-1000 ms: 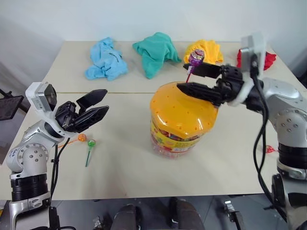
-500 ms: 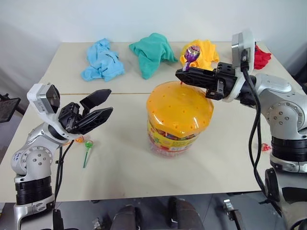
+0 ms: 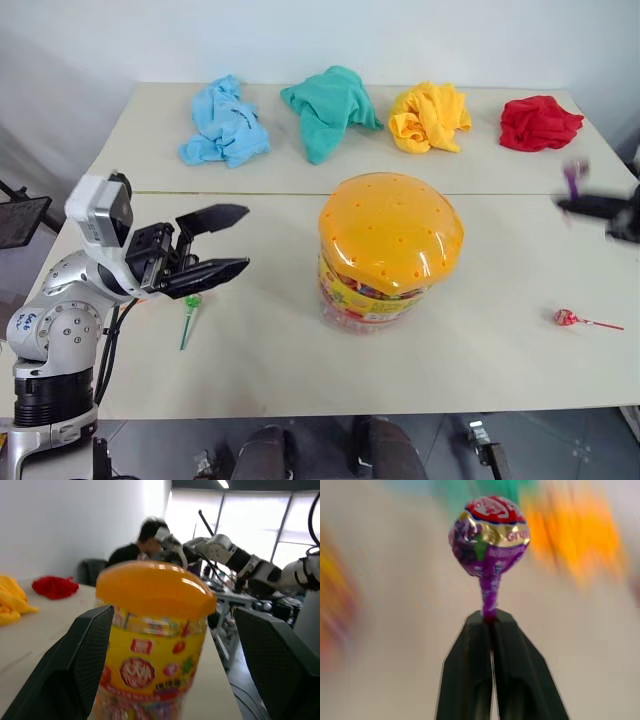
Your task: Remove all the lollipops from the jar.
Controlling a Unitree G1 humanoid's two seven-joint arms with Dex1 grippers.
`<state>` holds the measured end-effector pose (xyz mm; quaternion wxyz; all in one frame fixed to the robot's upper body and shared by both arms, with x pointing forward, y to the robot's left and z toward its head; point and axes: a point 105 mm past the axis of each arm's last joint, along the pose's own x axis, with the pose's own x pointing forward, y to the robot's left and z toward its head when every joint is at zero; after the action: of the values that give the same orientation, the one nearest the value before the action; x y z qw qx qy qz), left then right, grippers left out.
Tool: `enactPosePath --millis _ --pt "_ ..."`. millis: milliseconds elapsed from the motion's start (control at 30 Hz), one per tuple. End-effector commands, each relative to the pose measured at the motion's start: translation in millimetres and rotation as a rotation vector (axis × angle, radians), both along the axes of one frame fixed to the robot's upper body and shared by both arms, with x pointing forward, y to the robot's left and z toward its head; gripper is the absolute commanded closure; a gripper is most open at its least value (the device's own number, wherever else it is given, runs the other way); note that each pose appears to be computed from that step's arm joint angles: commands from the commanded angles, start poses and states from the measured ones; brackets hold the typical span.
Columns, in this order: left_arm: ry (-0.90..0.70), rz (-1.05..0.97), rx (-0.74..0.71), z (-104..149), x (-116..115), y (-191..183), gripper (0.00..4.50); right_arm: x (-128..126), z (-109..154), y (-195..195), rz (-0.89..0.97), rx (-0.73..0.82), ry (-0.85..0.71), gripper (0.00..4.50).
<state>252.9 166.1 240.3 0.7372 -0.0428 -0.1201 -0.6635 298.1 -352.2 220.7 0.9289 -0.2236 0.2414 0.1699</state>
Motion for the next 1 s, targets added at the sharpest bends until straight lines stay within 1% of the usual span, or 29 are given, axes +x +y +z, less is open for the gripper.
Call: enactPosePath --millis 33,100,200,300,367,400,467,500,533,567,600,667,733,800,900,1000 --pt "-0.079 -0.039 0.113 -7 -1 -2 0.43 -8 -13 -7 -0.014 -0.092 0.032 4.45" --pt "-0.1 -0.047 0.139 -12 1 -4 0.43 -10 -36 -12 -0.045 -0.108 0.073 4.45" --pt "-0.115 -0.041 0.15 -14 2 -5 0.43 -13 -62 -10 -0.062 -0.075 0.086 4.45" --pt "-0.119 -0.019 0.178 -20 4 -2 0.43 -17 -81 -11 -0.071 -0.042 0.075 3.76" --pt "-0.118 0.006 0.201 -23 6 1 0.43 -20 -81 -12 -0.074 0.003 0.048 3.07" --pt "-0.117 0.046 0.213 -25 9 5 0.43 -21 -72 -4 -0.011 0.041 -0.008 2.7" --pt "-0.126 0.114 0.22 -27 14 13 0.43 -24 -43 24 0.188 0.145 -0.185 2.03" --pt "-0.129 0.131 0.219 -27 15 15 0.43 -27 -33 33 0.254 0.18 -0.247 1.66" --pt "-0.122 0.183 0.233 -30 18 20 0.43 -29 -15 47 0.336 0.232 -0.347 1.38" --pt "-0.115 0.226 0.248 -34 20 24 0.43 -30 -2 58 0.393 0.251 -0.415 1.03" --pt "-0.111 0.256 0.259 -36 21 28 0.43 -31 6 64 0.427 0.259 -0.456 0.68" --pt "-0.096 0.358 0.315 -47 25 40 0.43 -31 19 90 0.527 0.294 -0.51 0.04" --pt "-0.078 0.437 0.341 -54 25 52 0.43 -35 19 116 0.657 0.283 -0.497 0.01" --pt "-0.066 0.502 0.357 -59 23 61 0.43 -38 12 135 0.767 0.252 -0.485 0.01" --pt "-0.06 0.551 0.373 -67 20 69 0.43 -40 4 147 0.845 0.237 -0.484 0.01" --pt "-0.064 0.609 0.389 -75 16 75 0.43 -43 -19 151 0.896 0.226 -0.431 0.01"
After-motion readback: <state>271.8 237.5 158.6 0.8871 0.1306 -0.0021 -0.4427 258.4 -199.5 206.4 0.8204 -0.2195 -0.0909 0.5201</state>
